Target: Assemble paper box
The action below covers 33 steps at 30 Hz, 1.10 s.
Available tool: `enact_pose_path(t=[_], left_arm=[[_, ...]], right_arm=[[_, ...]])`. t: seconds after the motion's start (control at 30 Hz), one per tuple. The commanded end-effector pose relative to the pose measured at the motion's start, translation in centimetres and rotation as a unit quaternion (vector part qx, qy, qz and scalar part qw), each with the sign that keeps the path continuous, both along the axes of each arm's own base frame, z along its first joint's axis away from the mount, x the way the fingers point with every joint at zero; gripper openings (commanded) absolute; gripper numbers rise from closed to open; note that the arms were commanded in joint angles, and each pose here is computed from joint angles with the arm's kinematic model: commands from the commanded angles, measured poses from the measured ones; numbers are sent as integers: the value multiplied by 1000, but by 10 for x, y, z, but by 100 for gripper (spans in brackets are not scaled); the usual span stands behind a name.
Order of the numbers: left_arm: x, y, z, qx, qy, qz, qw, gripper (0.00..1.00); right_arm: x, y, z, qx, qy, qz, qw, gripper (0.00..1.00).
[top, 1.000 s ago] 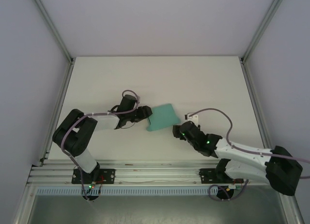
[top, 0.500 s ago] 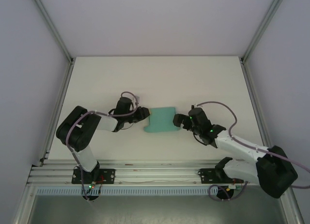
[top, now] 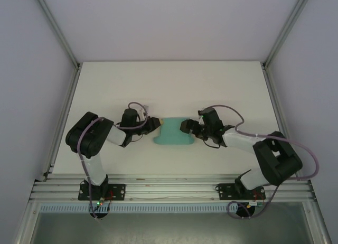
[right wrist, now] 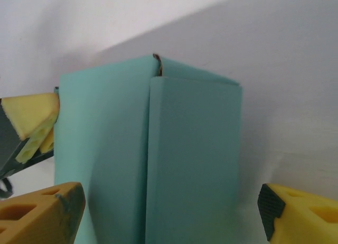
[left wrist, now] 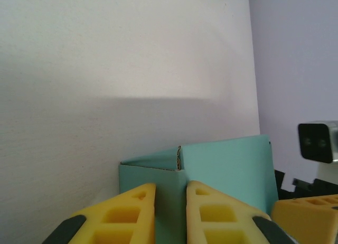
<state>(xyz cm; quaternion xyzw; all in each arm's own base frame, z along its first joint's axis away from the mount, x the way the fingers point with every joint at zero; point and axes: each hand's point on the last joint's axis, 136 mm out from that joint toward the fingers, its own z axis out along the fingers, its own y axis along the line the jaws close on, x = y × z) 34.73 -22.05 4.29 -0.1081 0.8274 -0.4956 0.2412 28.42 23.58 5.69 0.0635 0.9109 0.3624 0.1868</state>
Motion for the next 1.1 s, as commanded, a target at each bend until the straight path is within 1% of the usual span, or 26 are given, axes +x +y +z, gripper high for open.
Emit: enact_pose_path(t=[0.0, 0.17, 0.2, 0.3, 0.33, 0.37, 0.4, 0.47, 0.5, 0.53, 0.6, 0.67, 0.7, 0.77, 0.8, 0.87, 0.9, 0.93, 1.0, 1.03, 1.07], left_arm=[[-19, 11, -38, 15, 66, 11, 998, 17], [-18, 10, -32, 12, 47, 7, 999, 17], [-17, 10, -29, 13, 40, 5, 999, 18], [-9, 7, -10, 9, 6, 0, 1000, 26], [-5, 6, 0, 5, -9, 0, 1000, 29], [-1, 5, 10, 3, -25, -1, 1000, 32], [2, 3, 21, 1, -41, -4, 999, 39], [9, 2, 42, 9, -72, -8, 997, 59], [12, 2, 51, 18, -88, -9, 996, 77], [15, 3, 60, 32, -104, -7, 994, 99], [22, 6, 79, 62, -142, -1, 988, 100], [27, 8, 103, 103, -186, -6, 977, 100], [26, 8, 114, 128, -216, -15, 968, 100], [20, 2, 136, 192, -286, -42, 938, 100], [15, -2, 143, 230, -318, -59, 918, 100], [-4, -18, 152, 302, -383, -114, 866, 100], [-14, -25, 154, 326, -408, -142, 841, 100], [-26, -34, 151, 344, -427, -177, 817, 100], [-46, -45, 148, 360, -448, -235, 783, 100], [-54, -48, 147, 367, -455, -257, 770, 100], [-59, -51, 148, 371, -460, -268, 761, 100]], right_arm=[[10, 23, 25, 80, -13, 23, 996, 82], [15, 30, 38, 125, -22, 28, 992, 66], [15, 30, 41, 132, -24, 27, 991, 62], [17, 28, 50, 139, -32, 23, 990, 47], [18, 27, 54, 140, -33, 22, 989, 44], [18, 27, 56, 138, -33, 20, 990, 42], [18, 26, 58, 138, -33, 18, 990, 42], [18, 25, 66, 140, -35, 14, 989, 42], [19, 23, 70, 140, -37, 7, 989, 42], [19, 22, 75, 139, -38, 4, 990, 41], [21, 14, 78, 122, -29, -20, 992, 42], [21, -1, 78, 88, -9, -53, 995, 43], [20, -8, 78, 70, 3, -68, 995, 43], [17, -22, 84, 51, 27, -97, 994, 43], [16, -28, 88, 51, 41, -114, 991, 43], [13, -40, 98, 60, 78, -145, 985, 44], [11, -46, 101, 63, 97, -158, 981, 44], [8, -53, 103, 64, 124, -173, 975, 43], [-1, -64, 106, 67, 178, -193, 963, 42], [-5, -67, 108, 73, 203, -194, 957, 42], [-9, -68, 111, 78, 222, -193, 952, 42]])
